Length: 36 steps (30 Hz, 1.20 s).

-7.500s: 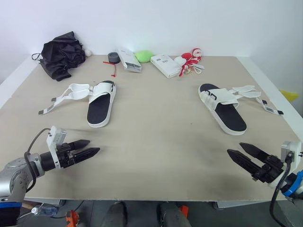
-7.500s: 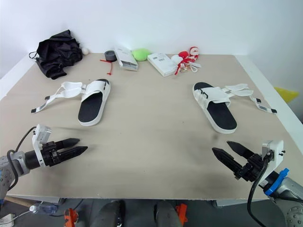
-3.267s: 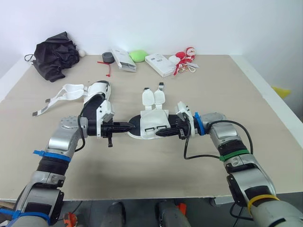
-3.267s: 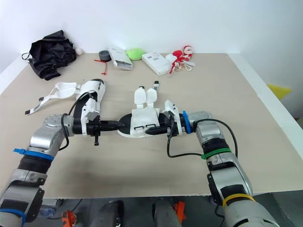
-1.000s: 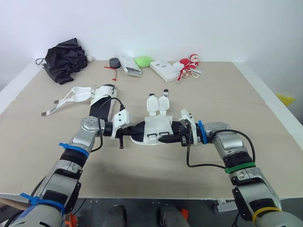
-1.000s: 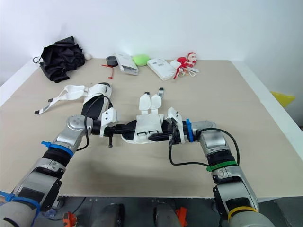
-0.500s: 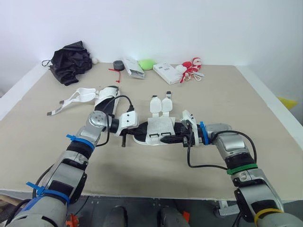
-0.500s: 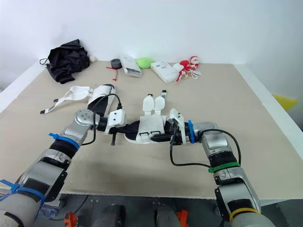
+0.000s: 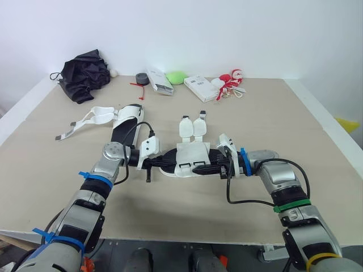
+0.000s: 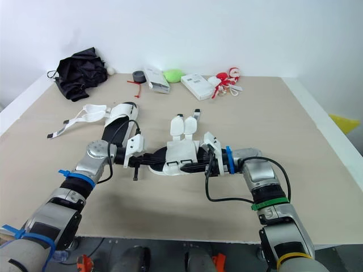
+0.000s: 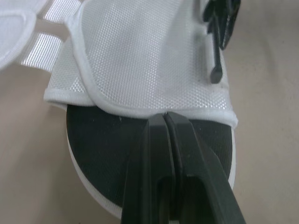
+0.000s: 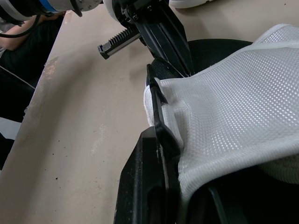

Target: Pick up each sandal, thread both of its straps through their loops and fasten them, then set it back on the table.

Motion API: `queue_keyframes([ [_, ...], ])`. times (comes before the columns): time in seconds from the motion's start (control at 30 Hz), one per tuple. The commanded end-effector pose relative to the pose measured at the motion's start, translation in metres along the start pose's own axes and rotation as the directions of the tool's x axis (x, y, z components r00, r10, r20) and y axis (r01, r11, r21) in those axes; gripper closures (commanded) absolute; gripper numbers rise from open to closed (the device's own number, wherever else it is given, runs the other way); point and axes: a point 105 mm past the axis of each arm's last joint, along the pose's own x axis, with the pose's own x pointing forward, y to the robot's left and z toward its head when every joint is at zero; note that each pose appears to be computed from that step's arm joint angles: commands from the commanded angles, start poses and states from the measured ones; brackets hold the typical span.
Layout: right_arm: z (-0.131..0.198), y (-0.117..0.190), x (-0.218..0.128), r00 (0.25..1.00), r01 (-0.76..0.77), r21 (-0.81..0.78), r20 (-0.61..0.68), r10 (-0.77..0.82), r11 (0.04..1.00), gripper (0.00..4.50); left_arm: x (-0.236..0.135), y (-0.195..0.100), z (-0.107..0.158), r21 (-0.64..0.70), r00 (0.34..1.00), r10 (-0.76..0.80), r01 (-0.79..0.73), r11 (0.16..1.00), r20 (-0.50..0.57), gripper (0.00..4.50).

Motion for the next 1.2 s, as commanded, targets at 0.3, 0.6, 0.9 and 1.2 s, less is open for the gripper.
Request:
queue_keyframes([
  [0.3, 0.034, 0.007, -0.003, 0.992, -0.022, -0.074, 0.119, 0.031, 0.997, 4.50, 0.015, -0.061, -0.081, -0.229, 0.968, -0.168, 0.124, 0.965, -0.185, 4.42],
  [0.6, 0.034, 0.003, -0.010, 0.993, -0.016, -0.027, 0.117, 0.019, 1.000, 3.62, 0.014, -0.068, -0.083, -0.212, 0.963, -0.198, 0.158, 0.964, -0.183, 4.50],
  [0.9, 0.032, 0.005, -0.042, 0.995, 0.011, 0.014, 0.101, -0.013, 1.000, 0.02, 0.011, -0.066, -0.085, -0.205, 0.962, -0.186, 0.144, 0.968, -0.198, 4.50],
  [1.2, 0.080, -0.030, -0.094, 0.954, 0.177, 0.110, 0.226, -0.198, 0.978, 0.02, 0.007, -0.067, -0.088, -0.174, 0.945, -0.211, 0.171, 0.970, -0.249, 4.50],
])
